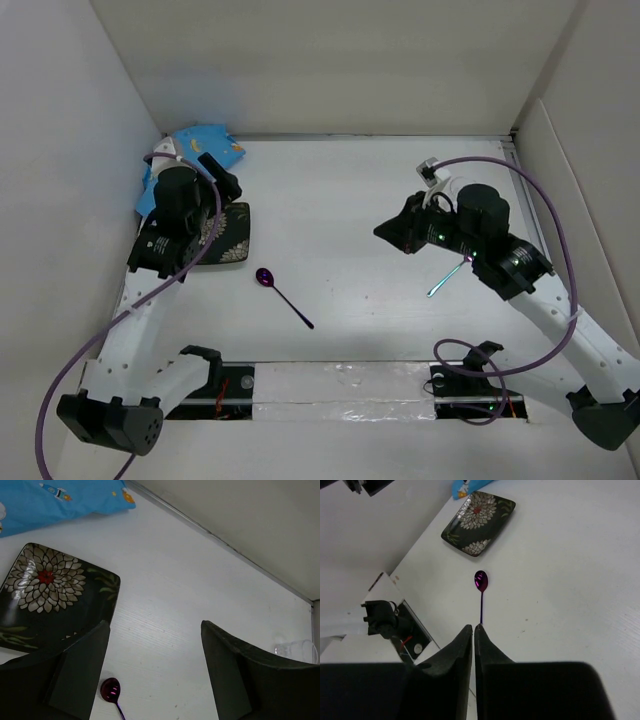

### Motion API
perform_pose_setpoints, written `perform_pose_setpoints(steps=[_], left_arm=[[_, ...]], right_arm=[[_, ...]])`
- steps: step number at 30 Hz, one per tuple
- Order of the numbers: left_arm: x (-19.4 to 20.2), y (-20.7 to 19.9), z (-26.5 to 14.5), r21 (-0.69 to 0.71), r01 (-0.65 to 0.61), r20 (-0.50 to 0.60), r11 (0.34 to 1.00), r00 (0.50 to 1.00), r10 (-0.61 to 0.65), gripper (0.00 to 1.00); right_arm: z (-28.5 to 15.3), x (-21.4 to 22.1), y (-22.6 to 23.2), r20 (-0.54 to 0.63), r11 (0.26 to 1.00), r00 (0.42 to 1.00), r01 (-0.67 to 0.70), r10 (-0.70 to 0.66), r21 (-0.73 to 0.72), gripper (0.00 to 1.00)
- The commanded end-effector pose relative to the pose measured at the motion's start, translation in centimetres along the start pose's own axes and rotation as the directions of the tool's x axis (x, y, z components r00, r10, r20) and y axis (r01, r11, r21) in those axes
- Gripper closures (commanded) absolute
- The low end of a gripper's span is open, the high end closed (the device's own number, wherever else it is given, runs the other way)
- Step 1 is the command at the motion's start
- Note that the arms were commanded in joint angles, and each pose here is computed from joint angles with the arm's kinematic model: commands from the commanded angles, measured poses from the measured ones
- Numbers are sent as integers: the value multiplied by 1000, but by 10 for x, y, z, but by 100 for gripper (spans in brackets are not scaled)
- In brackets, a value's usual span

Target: Set the dinner table for one person

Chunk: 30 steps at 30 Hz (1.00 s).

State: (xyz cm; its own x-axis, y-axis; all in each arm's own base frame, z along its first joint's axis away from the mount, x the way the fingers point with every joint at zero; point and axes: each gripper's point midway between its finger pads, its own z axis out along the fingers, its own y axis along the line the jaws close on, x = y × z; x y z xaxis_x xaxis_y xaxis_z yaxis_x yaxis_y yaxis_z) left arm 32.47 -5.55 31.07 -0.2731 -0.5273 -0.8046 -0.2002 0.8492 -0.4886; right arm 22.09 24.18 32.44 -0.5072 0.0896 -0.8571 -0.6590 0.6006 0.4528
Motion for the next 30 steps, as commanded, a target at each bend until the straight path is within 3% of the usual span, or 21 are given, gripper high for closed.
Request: perform_pose_setpoints(steps=[1, 2, 4, 5, 6, 7, 9, 11, 12, 14, 16, 17, 18, 19, 20, 21, 22, 24, 30], left_arm=[[-12, 7, 10, -72, 18, 48, 997, 999, -14, 29], [-17, 7, 14, -86, 1, 53, 996, 999, 4, 31], [-8, 16, 35, -163, -47, 1, 986, 999, 48, 46], [-15, 21, 39, -216, -59, 12, 975, 998, 63, 56], [-9, 28, 52, -263, -95, -17, 960, 995, 94, 76], [-11, 34, 57, -293, -105, -17, 950, 994, 105, 87], [-20, 51, 75, -350, -109, -12, 930, 994, 112, 100], [-26, 62, 90, -334, -56, -16, 941, 998, 53, 100], [-33, 90, 100, -374, -9, -13, 927, 1000, 4, 100], [-34, 110, 111, -377, 53, -18, 925, 998, -65, 100], [-34, 144, 120, -447, 87, -20, 890, 994, -107, 78], [-33, 153, 123, -463, 91, -28, 882, 993, -118, 72], [-27, 175, 131, -508, 100, -42, 856, 989, -141, 61], [-31, 182, 129, -520, 110, -31, 847, 989, -148, 61], [-30, 190, 132, -524, 126, -28, 842, 986, -165, 55], [-24, 203, 137, -541, 140, -37, 829, 981, -190, 45], [-24, 215, 139, -551, 161, -32, 819, 976, -214, 42], [-20, 246, 146, -574, 200, -31, 794, 963, -266, 40], [-4, 280, 167, -663, 110, -91, 741, 970, -226, 35]], right_arm=[[-9, -12, 12, 28, 999, 999, 27, -26, -21, 97], [-8, -11, 11, 24, 999, 999, 29, -29, -14, 100], [-8, -12, 9, 24, 999, 999, 34, -34, -6, 100], [-8, -15, 10, 29, 999, 999, 34, -34, -5, 100], [-8, -17, 11, 33, 999, 999, 34, -34, -6, 100], [-7, -17, 10, 30, 999, 999, 34, -34, -5, 100], [-8, -20, 12, 30, 999, 999, 36, -36, -5, 100], [-8, -18, 12, 20, 999, 999, 35, -35, 6, 100], [-9, -18, 10, 20, 999, 999, 35, -35, 14, 100], [-11, -16, 6, 21, 999, 999, 32, -33, 37, 100], [-11, -10, 3, 17, 999, 1000, 22, -23, 48, 100], [-10, -10, 2, 23, 999, 1000, 19, -20, 49, 97], [-10, -6, 1, 20, 999, 1000, 14, -15, 44, 82], [-10, -5, 1, 16, 999, 1000, 12, -13, 43, 81], [-9, -4, 0, 12, 999, 1000, 12, -13, 45, 74], [-7, -2, -1, 4, 999, 1000, 11, -12, 45, 57], [-6, -1, -2, 1, 999, 1000, 12, -12, 48, 51], [-5, 0, -2, -3, 999, 1000, 11, -11, 46, 43], [4, 13, -1, -48, 1000, 999, 1, 1, 28, 42]])
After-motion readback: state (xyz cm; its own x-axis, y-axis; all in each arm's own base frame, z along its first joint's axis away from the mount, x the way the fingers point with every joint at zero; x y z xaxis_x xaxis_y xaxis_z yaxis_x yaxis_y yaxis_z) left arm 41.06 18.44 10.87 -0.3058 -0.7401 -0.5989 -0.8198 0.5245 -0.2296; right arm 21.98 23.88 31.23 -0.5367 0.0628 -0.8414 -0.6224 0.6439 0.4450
